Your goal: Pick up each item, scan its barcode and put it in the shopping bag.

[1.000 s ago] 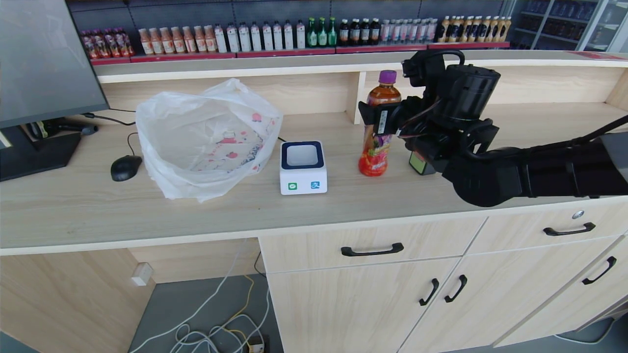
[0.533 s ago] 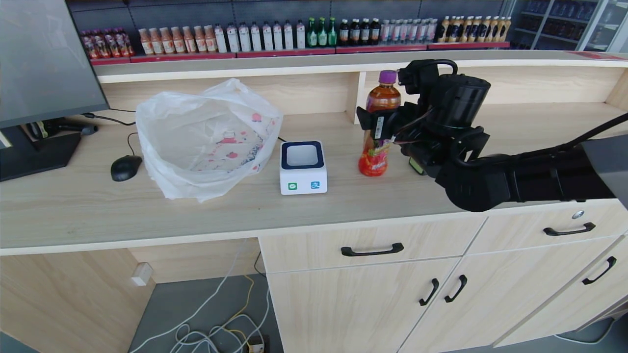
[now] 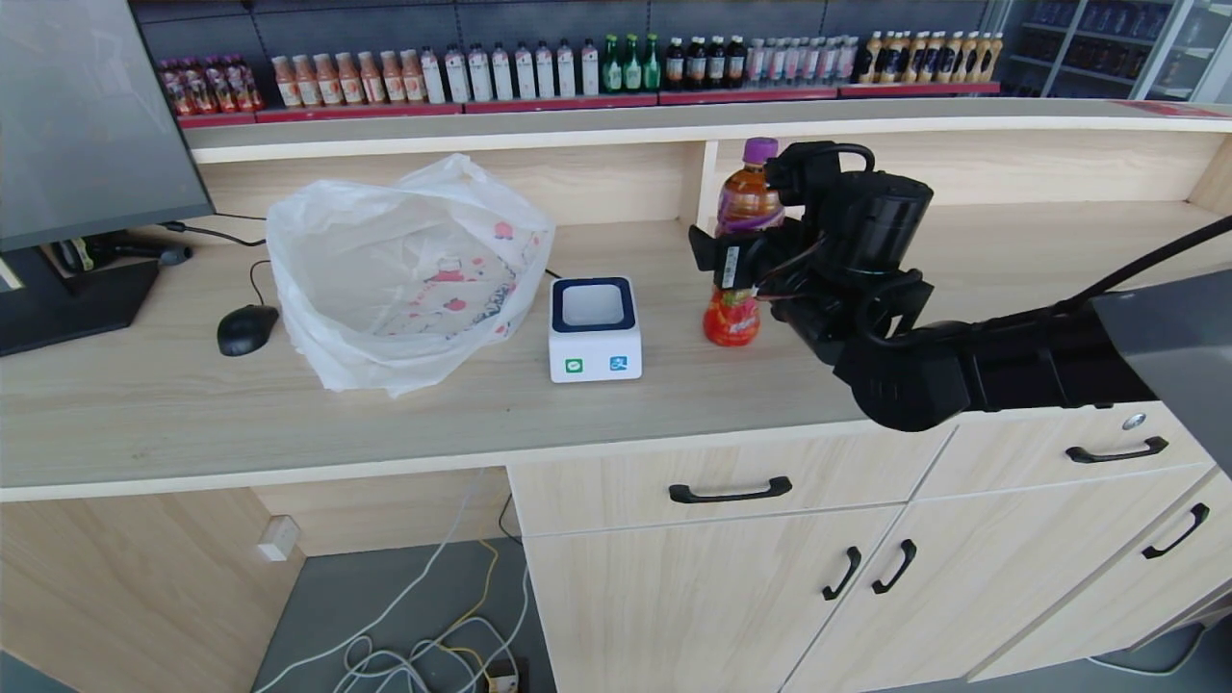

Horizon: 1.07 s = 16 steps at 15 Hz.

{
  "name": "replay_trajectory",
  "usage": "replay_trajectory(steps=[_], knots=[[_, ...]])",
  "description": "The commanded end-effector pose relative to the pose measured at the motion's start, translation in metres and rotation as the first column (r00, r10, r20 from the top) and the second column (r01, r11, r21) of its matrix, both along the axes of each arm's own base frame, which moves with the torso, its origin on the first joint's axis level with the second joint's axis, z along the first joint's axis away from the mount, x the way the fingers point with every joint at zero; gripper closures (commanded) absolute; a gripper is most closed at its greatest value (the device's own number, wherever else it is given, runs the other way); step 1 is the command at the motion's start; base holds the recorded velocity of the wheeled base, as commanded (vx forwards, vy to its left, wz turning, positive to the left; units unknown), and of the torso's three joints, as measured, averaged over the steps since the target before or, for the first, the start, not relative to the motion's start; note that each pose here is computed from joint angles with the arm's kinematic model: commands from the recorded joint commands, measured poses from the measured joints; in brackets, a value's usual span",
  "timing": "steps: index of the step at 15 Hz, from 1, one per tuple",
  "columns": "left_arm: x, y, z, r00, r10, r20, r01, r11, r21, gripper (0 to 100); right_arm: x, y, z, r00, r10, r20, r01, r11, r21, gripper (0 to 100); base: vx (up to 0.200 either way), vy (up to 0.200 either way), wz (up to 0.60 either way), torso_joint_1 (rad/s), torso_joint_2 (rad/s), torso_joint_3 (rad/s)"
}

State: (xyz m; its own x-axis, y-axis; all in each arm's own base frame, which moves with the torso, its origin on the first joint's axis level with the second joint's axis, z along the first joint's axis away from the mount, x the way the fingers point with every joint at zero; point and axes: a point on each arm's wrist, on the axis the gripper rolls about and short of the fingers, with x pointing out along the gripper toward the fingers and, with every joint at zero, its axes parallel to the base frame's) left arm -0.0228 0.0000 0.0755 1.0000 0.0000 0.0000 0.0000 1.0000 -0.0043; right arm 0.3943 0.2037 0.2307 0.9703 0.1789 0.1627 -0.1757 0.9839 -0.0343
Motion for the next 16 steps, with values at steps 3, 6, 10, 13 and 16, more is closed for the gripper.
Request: replay_trajectory(steps=[3,6,10,13,16], knots=[[0.0,0.0,0.0,1.0,0.0,0.0,0.0,1.0,0.0,0,0.003,0.005,-0.011,1.0,0.005,-0.011,-0.005,1.0,-0.006,0,0.0,0.0,0.0,0.0,0.0,0.0],[0.0,0.0,0.0,1.0,0.0,0.0,0.0,1.0,0.0,0,0.004,0.006,-0.013,1.0,0.005,-0.001,-0.005,1.0,-0.001,0,0.0,0.0,0.0,0.0,0.0,0.0],[0.0,0.0,0.0,1.0,0.0,0.0,0.0,1.0,0.0,0,0.008,0.007,-0.02,1.0,0.005,-0.005,-0.005,1.0,-0.003,0,0.0,0.0,0.0,0.0,0.0,0.0],[0.0,0.0,0.0,1.0,-0.002,0.0,0.002,1.0,0.0,0,0.01,0.009,-0.024,1.0,0.005,-0.002,-0.005,1.0,-0.002,0,0.0,0.0,0.0,0.0,0.0,0.0],[0.0,0.0,0.0,1.0,-0.002,0.0,0.002,1.0,0.0,0,0.013,0.01,-0.031,1.0,0.005,0.004,-0.005,1.0,0.002,0,0.0,0.0,0.0,0.0,0.0,0.0]])
